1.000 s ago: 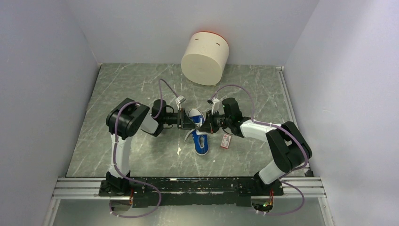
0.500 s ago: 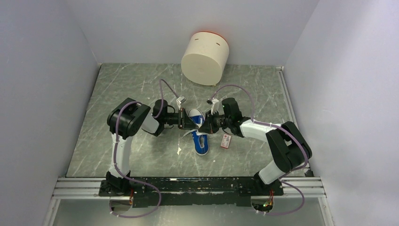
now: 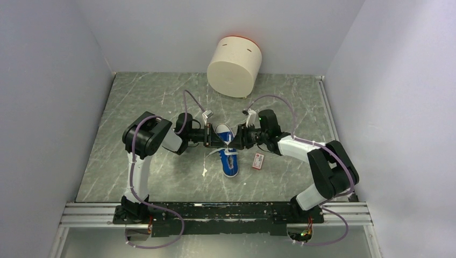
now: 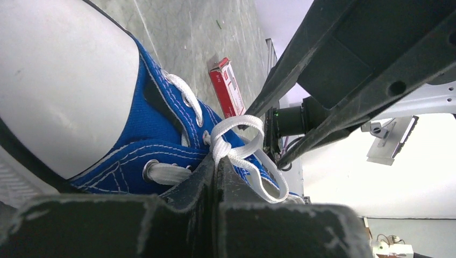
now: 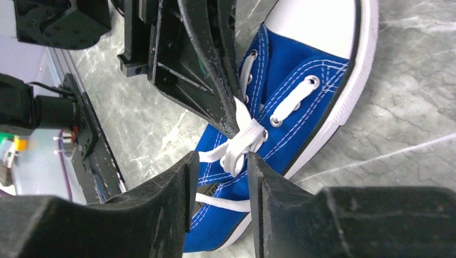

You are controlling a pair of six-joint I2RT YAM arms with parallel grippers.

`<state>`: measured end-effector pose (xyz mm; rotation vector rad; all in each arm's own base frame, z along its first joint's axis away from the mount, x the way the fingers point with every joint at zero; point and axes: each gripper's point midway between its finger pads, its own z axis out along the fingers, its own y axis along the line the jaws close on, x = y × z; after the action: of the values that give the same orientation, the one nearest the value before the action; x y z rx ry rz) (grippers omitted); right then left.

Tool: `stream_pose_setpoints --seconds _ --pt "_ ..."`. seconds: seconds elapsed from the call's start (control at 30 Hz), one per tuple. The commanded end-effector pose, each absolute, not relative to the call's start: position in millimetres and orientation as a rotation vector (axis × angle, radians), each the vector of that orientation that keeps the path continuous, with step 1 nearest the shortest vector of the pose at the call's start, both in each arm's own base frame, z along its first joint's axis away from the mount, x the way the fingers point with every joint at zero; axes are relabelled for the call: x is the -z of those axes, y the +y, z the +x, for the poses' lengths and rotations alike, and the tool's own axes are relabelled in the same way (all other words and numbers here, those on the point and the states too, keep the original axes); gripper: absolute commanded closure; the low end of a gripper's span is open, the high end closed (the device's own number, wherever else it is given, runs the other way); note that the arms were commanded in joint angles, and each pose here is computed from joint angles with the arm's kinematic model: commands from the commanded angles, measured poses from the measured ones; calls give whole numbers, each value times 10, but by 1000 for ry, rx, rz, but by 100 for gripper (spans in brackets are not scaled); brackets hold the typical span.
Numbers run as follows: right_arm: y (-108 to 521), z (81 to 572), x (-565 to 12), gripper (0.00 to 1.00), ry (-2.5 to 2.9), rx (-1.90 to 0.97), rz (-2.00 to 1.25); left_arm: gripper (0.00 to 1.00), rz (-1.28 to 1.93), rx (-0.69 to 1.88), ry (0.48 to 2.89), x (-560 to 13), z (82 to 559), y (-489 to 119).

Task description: Tie the shoes

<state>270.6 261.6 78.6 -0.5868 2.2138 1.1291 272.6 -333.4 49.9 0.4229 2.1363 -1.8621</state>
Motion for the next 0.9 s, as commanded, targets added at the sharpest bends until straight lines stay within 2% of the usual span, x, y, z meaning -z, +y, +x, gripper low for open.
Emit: stream_pose_setpoints --seconds 0.0,0.03,0.1,0.2,0.27,0.37,0.43,0.73,0.87 --pt "2533 2853 -889 61 2177 -1198 -436 94 450 1834 2094 -580 2761 -3357" --pt "2475 2862 -920 62 2161 -1234 -385 94 450 1833 2093 -586 2767 -3358" --pt "2355 2918 -1003 56 2115 -1252 -333 95 452 1831 2096 -582 2764 -3358" --pt "2190 2998 -928 52 2136 -1158 -333 95 457 1830 2099 -585 2760 -3357" --pt "2162 3018 -809 57 2180 -1118 -363 95 459 1828 2099 -590 2755 -3353" --pt "2286 3047 -694 73 2204 -1100 -462 95 464 1824 2098 -593 2757 -3352" --pt "2415 3029 -674 79 2195 -1151 -501 95 461 1826 2102 -583 2758 -3354" --pt "2647 2798 -725 89 2140 -1322 -566 95 454 1832 2093 -608 2787 -3370" --pt "2662 2706 -760 90 2135 -1344 -566 95 457 1833 2098 -592 2798 -3375"
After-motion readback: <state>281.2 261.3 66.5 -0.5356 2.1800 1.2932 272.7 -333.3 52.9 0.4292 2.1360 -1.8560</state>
